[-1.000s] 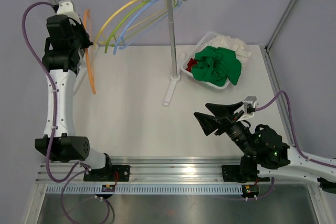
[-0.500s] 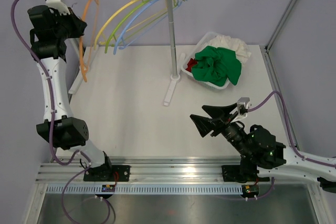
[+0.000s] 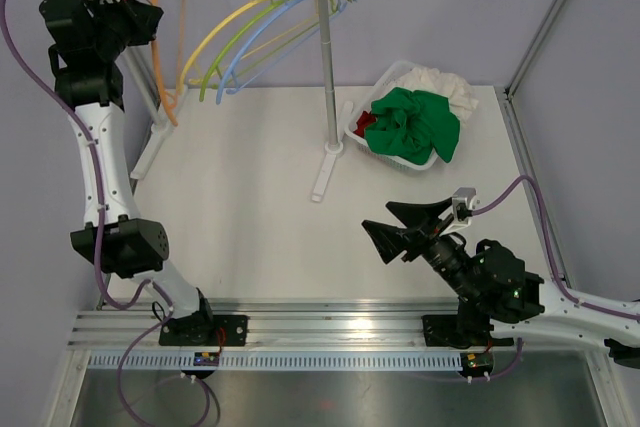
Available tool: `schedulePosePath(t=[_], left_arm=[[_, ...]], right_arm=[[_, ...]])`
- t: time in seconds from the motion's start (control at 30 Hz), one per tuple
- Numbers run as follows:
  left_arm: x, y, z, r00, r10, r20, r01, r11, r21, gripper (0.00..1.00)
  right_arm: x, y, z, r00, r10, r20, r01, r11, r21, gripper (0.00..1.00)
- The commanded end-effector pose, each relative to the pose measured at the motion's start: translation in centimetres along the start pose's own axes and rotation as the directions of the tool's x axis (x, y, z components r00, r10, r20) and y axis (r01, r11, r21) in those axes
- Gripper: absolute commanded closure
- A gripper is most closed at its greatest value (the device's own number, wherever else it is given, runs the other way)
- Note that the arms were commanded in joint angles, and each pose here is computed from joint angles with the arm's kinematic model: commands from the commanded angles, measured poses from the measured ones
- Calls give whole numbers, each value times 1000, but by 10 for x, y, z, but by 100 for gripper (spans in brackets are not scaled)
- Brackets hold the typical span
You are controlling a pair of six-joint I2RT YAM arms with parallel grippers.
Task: Remove the t-shirt from the hanger
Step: Hang the hanger back to the clothesline with the left arm
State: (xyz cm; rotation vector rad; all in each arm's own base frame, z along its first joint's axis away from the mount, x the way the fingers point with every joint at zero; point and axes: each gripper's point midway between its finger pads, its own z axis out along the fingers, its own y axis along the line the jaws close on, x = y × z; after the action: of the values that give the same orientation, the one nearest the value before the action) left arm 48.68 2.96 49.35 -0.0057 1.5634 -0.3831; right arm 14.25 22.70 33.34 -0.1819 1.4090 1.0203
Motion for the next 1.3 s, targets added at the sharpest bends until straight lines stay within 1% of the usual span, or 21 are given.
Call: schedulePosePath(t=[0.0,0.03,0.1,0.13,0.17,0.47,0.67,0.87,1.1,1.27], left_arm=[[-50,-24,3,987,-18,161,4,996,84,100],[-51,-24,8,986,-23,166,11,997,77,100],[-48,-23,13,987,-32,158,20,997,75,100],[-42,-20,21,989,-36,147,26,997,67,100],[-43,-20,21,988,-29,149,20,998,63,100],[-42,-26,40,986,-55,156,41,995,93,100],[-40,-52,51,986,-26,163,6,992,125,100],[-35,-61,63,987,-32,159,13,993,120,100],[-21,-61,77,990,-34,136,20,994,108,100],[-8,-52,83,995,-15,100,8,998,69,100]], right_arm=[[-8,4,0,999,12,32,-12,1000,-14,11],[-7,3,0,1000,11,29,-10,1000,-12,9],[-9,0,-1,999,19,35,-20,1000,4,1],[-10,-4,-1,999,22,40,-23,999,26,0],[-9,-5,-1,999,20,40,-21,999,30,1],[-12,-5,-3,998,19,52,-20,1000,23,0],[-10,-4,-2,999,14,43,-14,1000,19,0],[-9,-2,-3,999,13,38,-13,1000,10,0],[-9,-3,-4,999,11,37,-11,1000,7,0],[-8,-2,-5,999,10,34,-10,1000,0,1]])
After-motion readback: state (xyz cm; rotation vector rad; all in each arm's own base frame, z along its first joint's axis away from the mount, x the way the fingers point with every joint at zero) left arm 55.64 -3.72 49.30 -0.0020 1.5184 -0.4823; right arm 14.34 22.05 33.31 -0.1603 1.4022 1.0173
